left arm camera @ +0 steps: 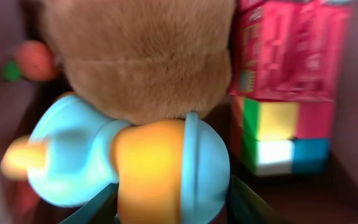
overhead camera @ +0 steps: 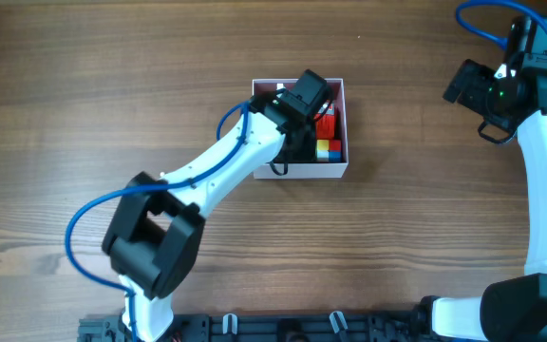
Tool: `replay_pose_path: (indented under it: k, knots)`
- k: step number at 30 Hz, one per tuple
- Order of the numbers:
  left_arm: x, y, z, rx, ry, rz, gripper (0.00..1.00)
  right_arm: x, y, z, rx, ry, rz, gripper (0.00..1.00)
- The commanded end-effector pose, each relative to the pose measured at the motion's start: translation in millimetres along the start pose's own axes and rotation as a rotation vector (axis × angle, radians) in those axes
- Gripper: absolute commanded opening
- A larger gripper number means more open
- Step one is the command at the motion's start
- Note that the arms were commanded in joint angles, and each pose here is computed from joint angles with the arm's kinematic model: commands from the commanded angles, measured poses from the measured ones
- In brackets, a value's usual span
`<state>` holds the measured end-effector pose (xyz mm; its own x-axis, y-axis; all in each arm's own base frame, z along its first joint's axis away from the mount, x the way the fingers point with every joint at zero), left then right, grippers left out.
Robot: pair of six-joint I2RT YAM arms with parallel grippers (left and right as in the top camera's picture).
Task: Pack container
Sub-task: 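Place the duck toy into the box with the left gripper, then grasp the wooden cup-and-ball toy by its handle with the left gripper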
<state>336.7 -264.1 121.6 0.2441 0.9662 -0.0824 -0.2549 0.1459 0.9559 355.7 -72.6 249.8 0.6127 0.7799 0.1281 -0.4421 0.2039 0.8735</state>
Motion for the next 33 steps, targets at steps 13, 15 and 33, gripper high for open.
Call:
replay_pose_path:
  k: [13,15,33]
  knots:
    - [43.4,129.3,-4.9,-0.202,0.041,0.121,0.61,0.1,-5.1,-1.7,0.015,-0.012,0.000,1.00]
    - [62.1,124.7,-17.7,-0.129,0.047,0.204,0.64,0.1,-5.1,-1.8,0.015,-0.012,-0.001,1.00]
    - [183.0,38.3,-139.0,0.422,0.230,0.261,0.56,0.1,-5.1,-1.8,0.015,-0.012,-0.001,1.00]
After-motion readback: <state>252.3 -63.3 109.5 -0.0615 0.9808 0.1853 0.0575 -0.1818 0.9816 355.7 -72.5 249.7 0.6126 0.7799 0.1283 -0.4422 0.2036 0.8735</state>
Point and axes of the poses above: each gripper's point midway between its finger pads, its own y axis back along the fingers, its own x axis along the line the jaws close on, z = x × y, the point moved 4 cm from there along y, back along the fingers, and after that the axes turned 9 degrees about -y, right-handed, at the moved point
